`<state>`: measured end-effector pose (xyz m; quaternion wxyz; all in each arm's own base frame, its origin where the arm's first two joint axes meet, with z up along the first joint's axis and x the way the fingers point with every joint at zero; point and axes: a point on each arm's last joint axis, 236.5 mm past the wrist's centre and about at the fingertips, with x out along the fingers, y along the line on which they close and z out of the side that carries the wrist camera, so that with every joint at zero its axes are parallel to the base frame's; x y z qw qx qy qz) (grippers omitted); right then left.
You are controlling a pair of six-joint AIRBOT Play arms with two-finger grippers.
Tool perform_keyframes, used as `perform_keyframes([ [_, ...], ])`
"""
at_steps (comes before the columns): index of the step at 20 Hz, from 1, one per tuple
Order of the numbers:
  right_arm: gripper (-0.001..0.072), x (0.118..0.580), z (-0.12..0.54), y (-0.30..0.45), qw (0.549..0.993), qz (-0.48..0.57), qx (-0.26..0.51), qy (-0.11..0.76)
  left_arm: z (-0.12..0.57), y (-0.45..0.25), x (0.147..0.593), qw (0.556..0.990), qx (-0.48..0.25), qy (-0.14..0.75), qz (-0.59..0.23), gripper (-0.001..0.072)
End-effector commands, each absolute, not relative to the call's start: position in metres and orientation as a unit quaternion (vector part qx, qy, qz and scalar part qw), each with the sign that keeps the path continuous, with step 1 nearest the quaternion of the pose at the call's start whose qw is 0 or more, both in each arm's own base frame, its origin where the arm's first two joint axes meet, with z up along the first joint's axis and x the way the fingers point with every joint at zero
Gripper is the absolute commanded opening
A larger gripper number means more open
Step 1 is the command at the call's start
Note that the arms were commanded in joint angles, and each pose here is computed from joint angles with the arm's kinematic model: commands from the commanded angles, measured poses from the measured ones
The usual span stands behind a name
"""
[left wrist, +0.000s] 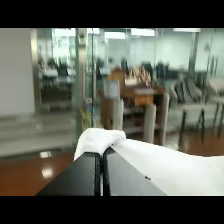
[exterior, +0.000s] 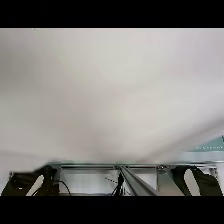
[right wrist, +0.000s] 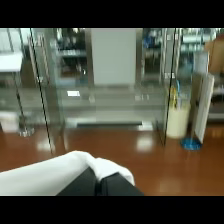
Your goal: Fold the shirts.
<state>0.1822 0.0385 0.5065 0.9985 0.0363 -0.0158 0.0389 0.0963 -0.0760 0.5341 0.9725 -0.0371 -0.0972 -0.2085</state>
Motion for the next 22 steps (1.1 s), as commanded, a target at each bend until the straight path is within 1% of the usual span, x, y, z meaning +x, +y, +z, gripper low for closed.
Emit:
perform_keyframes([
  [1,0.0026,0.174,0.441,0.029,0.991,0.013,0.035,0.128,0.459,-0.081,0.098,0.974,-0.05,0.069,-0.212,0.0018],
  [4,0.0026,0.176,0.375,0.001,0.959,-0.025,0.029,0.281,0.41,-0.084,0.119,0.96,-0.04,0.189,-0.204,0.0018],
  [5,0.0026,0.182,0.358,-0.003,0.945,-0.024,0.037,0.323,0.393,-0.082,0.132,0.953,-0.041,0.23,-0.193,0.0018],
  [6,0.0025,0.195,0.348,-0.006,0.938,-0.018,0.045,0.344,0.377,-0.081,0.147,0.946,-0.04,0.264,-0.185,0.0018],
  [9,0.0026,0.239,0.296,-0.015,0.897,0.011,0.075,0.435,0.329,-0.084,0.211,0.926,-0.04,0.339,-0.162,0.0018],
  [12,0.0026,0.284,0.221,-0.032,0.832,0.022,0.118,0.541,0.287,-0.096,0.29,0.918,-0.035,0.362,-0.16,0.0018],
  [13,0.0026,0.303,0.201,-0.039,0.819,0.023,0.128,0.559,0.271,-0.099,0.317,0.915,-0.031,0.369,-0.16,0.0018],
  [15,0.0026,0.345,0.164,-0.052,0.803,0.02,0.152,0.576,0.231,-0.107,0.372,0.906,-0.031,0.392,-0.155,0.0019],
  [17,0.0026,0.384,0.137,-0.054,0.803,0.032,0.179,0.567,0.182,-0.114,0.417,0.892,-0.041,0.425,-0.148,0.0019],
  [20,0.0026,0.449,0.116,-0.056,0.828,0.042,0.229,0.51,0.111,-0.119,0.461,0.872,-0.047,0.468,-0.135,0.0019],
  [22,0.0026,0.482,0.106,-0.063,0.844,0.035,0.252,0.473,0.082,-0.121,0.488,0.875,-0.053,0.464,-0.127,0.0019],
])
